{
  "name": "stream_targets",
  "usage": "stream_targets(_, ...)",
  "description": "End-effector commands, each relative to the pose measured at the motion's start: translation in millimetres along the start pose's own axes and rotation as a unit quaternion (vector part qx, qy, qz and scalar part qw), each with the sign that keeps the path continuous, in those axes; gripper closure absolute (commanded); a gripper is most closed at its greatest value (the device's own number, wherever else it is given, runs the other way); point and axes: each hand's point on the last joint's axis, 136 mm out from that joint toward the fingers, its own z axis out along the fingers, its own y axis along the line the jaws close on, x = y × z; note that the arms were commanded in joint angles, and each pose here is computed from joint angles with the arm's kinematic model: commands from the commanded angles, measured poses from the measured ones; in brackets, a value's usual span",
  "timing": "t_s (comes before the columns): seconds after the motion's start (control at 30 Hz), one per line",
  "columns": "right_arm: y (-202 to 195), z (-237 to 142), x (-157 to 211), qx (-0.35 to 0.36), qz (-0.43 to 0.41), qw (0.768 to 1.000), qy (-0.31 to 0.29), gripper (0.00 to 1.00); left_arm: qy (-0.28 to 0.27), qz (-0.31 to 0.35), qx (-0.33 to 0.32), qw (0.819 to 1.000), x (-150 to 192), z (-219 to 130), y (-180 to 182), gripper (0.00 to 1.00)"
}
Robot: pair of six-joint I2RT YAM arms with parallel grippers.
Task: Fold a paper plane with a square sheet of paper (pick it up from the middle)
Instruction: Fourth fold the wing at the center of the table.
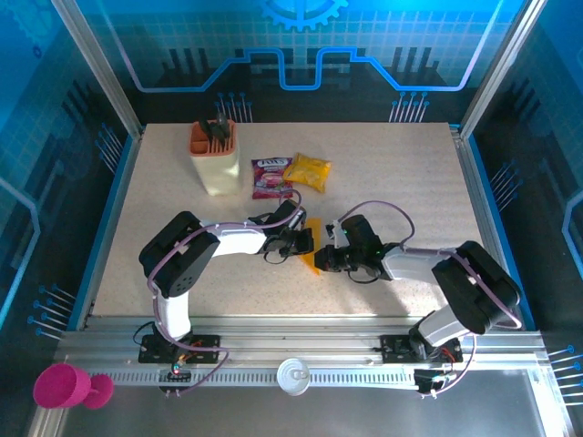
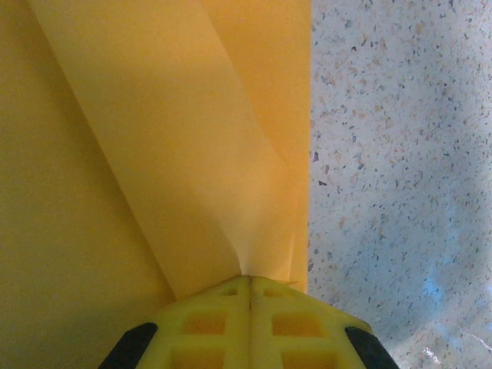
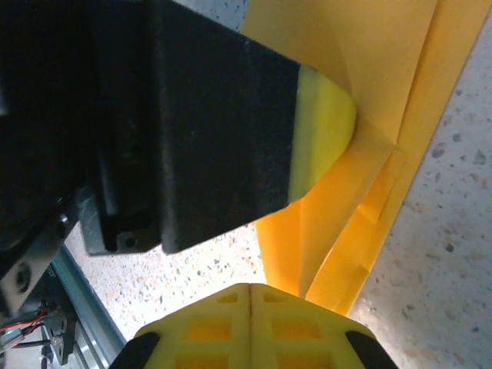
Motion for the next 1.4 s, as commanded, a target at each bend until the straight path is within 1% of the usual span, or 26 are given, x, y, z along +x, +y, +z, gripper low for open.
stream_targets(0.0, 13, 7, -9, -0.021, -0.009, 1.0, -0.002, 1.0, 0.012, -0.007, -0.038, 0.999, 13, 0, 23, 1.0)
stream_targets(0.13, 8, 12, -8, -0.011, -0.005, 1.0, 0.003, 1.0, 0.012, -0.008, -0.039, 0.999, 14, 0, 23, 1.0)
stream_targets(0.4, -18, 20, 13, 0.017, 0.016, 0.999, 0.031, 1.0, 0.007, -0.012, -0.041, 0.999, 11, -2, 23, 1.0)
stream_targets(0.63, -33, 20, 29, 0.033, 0.029, 0.998, 0.044, 1.0, 0.003, -0.017, -0.048, 0.999, 8, -3, 25, 1.0)
stream_targets(0.73, -41, 19, 39, 0.049, 0.033, 0.997, 0.059, 1.0, -0.004, -0.022, -0.052, 0.998, 3, -4, 26, 1.0)
stream_targets(1.07, -80, 11, 81, 0.153, 0.058, 0.979, 0.122, 1.0, -0.017, -0.042, -0.063, 0.997, -7, -4, 28, 1.0)
stream_targets(1.17, -89, 10, 90, 0.171, 0.067, 0.974, 0.134, 1.0, -0.023, -0.052, -0.069, 0.996, -10, -5, 32, 1.0)
stream_targets(1.37, -102, 9, 101, 0.196, 0.087, 0.967, 0.14, 1.0, -0.04, -0.07, -0.068, 0.994, -22, -6, 35, 1.0)
